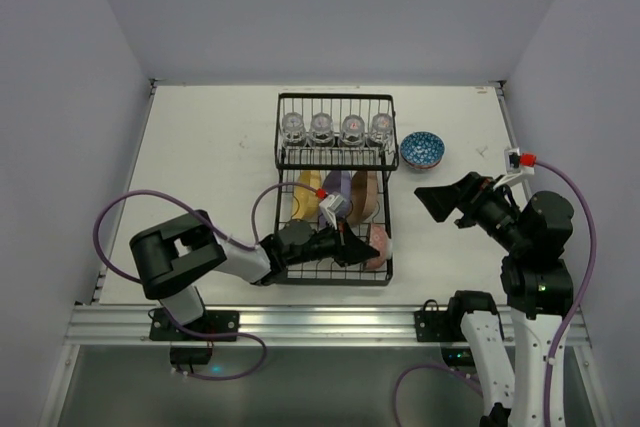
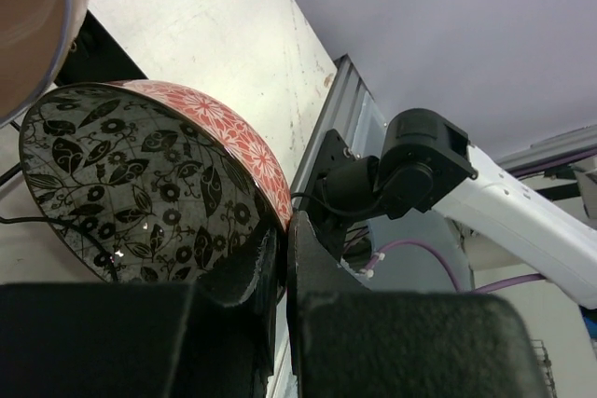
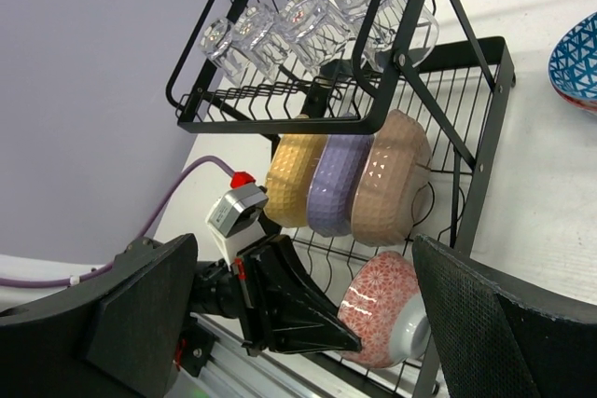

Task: Unload the mixed dishes from the dish rack

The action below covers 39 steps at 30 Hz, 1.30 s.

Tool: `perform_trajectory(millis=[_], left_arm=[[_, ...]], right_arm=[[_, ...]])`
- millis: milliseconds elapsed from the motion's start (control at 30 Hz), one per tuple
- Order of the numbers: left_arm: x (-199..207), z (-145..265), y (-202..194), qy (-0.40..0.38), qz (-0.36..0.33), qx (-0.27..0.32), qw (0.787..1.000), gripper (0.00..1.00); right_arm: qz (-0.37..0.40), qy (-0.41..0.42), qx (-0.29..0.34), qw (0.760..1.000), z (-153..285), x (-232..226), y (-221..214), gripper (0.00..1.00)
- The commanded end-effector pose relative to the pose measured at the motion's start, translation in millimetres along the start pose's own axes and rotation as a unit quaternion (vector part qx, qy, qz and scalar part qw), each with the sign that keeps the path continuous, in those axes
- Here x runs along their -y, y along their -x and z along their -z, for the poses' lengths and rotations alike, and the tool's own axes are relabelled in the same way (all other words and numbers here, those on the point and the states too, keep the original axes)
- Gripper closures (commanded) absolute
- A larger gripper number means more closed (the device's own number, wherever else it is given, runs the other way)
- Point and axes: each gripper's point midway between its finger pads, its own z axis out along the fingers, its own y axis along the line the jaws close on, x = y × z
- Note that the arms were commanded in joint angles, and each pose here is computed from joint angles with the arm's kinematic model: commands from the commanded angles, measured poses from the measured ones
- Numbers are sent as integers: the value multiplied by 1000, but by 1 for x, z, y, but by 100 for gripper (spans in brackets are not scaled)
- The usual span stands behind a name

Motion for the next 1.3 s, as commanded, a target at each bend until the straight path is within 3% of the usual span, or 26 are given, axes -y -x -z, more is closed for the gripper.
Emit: perform_trajectory(millis=[0,833,1267], left_arm=[[103,23,89,-193,-28,192,962,100],[153,39,132,-293,11,266,918,100],[116,49,145,-246,110,318,909,100]], right_arm=[[8,24,2,1000,1,-9,2,1],[3,35,-2,999,1,-12,0,1],[7,41,-6,999,2,-15,-2,1]])
